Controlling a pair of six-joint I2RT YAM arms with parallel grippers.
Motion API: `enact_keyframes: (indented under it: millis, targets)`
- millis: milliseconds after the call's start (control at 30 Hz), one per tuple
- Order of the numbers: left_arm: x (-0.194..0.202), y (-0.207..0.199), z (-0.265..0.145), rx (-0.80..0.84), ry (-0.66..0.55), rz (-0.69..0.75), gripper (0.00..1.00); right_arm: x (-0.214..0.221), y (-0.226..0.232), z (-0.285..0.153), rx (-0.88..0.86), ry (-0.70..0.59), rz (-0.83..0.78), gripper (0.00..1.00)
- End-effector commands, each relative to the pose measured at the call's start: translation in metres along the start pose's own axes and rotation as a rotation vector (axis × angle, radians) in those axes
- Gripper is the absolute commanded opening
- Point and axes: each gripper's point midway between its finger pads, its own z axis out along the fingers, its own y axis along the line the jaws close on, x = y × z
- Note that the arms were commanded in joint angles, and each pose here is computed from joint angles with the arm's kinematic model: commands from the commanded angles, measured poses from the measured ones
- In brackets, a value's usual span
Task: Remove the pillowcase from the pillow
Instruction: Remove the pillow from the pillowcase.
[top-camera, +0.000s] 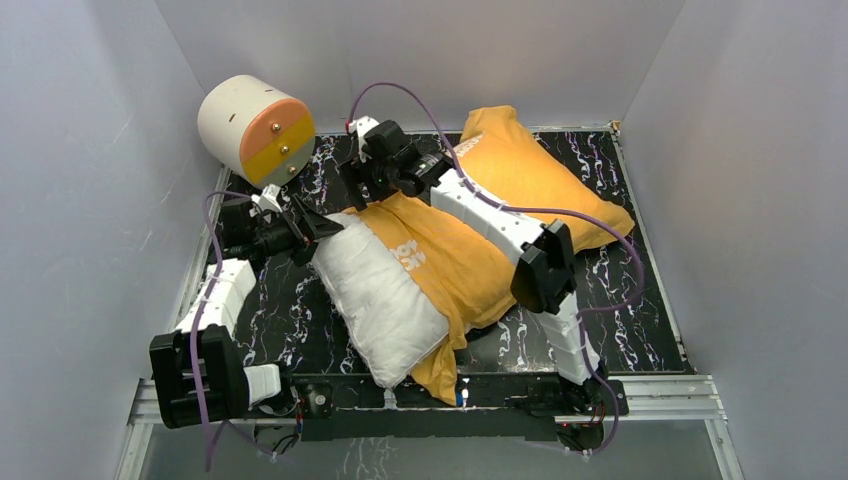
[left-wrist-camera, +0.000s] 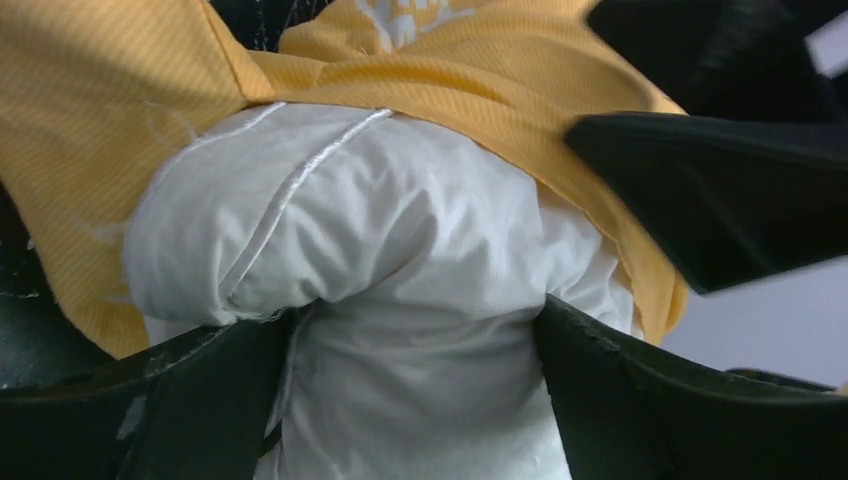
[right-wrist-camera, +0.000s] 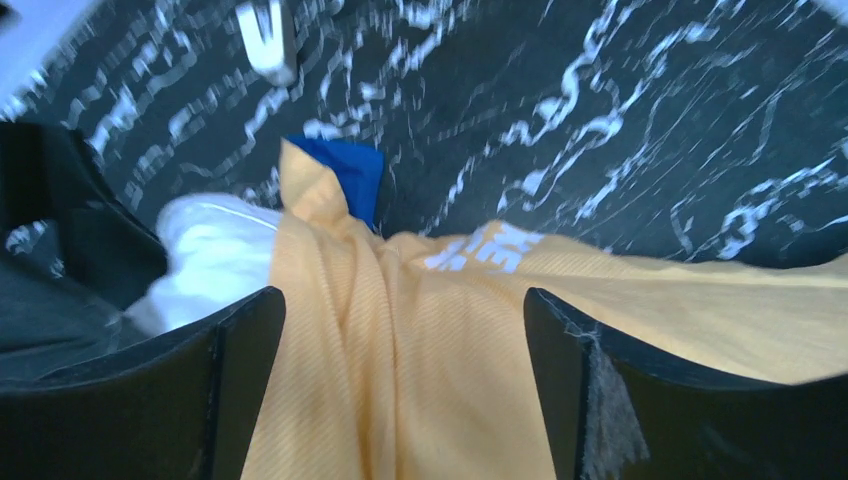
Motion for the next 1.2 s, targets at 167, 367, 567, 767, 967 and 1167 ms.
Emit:
enact_keyframes:
  millis: [167,367,567,767,967,1167]
  targets:
    - [0.028,0.0,0.019,-0.002,0.112,0.011,0.0,0.026,-0.053,0.008,0.208,0.101,0.0,0.25]
    - [0.011,0.013,0.0,-0.2,0.01,0.11,0.0,-0.041,-0.146,-0.047,0.467,-0.135,0.113,0.06]
    - [-0.013,0.026,-0.038,-0.375,-0.138,0.164,0.0,-0.074,-0.216,-0.102,0.64,-0.283,0.219,0.0]
    - [-0.037,0.019,-0.052,-0.419,-0.206,0.211,0.0,-0.077,-0.203,-0.108,0.543,-0.282,0.257,0.1]
    - [-0.072,-0.01,-0.041,-0.351,-0.203,0.281,0.0,-0.059,-0.124,-0.125,0.149,-0.175,0.289,0.47]
    - [-0.116,-0.042,-0.015,-0.248,-0.184,0.269,0.39,-0.004,-0.064,-0.187,-0.09,-0.187,0.345,0.7]
